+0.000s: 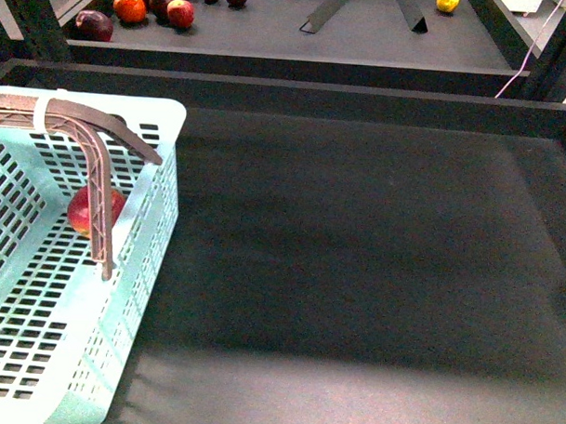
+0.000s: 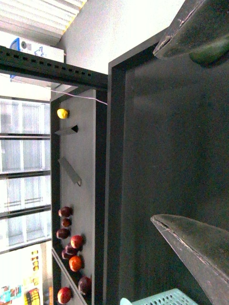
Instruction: Pick apple with right arm and hold basket with left
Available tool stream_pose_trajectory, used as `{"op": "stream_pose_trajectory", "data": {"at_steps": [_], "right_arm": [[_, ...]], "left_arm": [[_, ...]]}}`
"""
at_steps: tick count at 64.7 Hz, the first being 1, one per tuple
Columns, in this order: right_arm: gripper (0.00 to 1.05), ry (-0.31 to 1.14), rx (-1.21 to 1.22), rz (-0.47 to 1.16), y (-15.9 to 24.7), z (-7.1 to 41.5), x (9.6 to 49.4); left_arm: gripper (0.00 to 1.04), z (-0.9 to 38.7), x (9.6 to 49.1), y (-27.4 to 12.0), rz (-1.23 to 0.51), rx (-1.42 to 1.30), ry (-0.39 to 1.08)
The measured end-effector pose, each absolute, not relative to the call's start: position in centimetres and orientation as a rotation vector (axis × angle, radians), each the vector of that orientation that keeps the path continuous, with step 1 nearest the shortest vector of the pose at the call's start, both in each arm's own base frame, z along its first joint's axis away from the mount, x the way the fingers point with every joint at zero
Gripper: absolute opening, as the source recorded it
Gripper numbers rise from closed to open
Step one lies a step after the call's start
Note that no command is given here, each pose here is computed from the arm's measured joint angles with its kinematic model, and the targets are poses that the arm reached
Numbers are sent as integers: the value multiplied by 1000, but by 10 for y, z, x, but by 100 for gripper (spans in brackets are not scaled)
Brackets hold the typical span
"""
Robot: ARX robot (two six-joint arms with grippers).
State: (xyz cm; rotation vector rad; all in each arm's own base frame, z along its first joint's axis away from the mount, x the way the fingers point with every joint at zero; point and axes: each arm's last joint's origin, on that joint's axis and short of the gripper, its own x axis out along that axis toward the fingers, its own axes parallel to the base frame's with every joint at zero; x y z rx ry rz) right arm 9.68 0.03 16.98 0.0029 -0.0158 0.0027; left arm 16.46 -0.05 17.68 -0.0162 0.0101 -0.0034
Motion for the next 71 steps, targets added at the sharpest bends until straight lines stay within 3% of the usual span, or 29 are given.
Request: {"op": "stream_pose_trajectory", "data": {"at_steps": [18, 71], "right_arm": [[96, -16, 3, 2, 0, 170, 97], [96, -16, 3, 2, 0, 170, 97]], "left_arm": [[3, 163, 145, 0, -3, -14, 17], [3, 172, 113, 0, -4, -11, -16]]}}
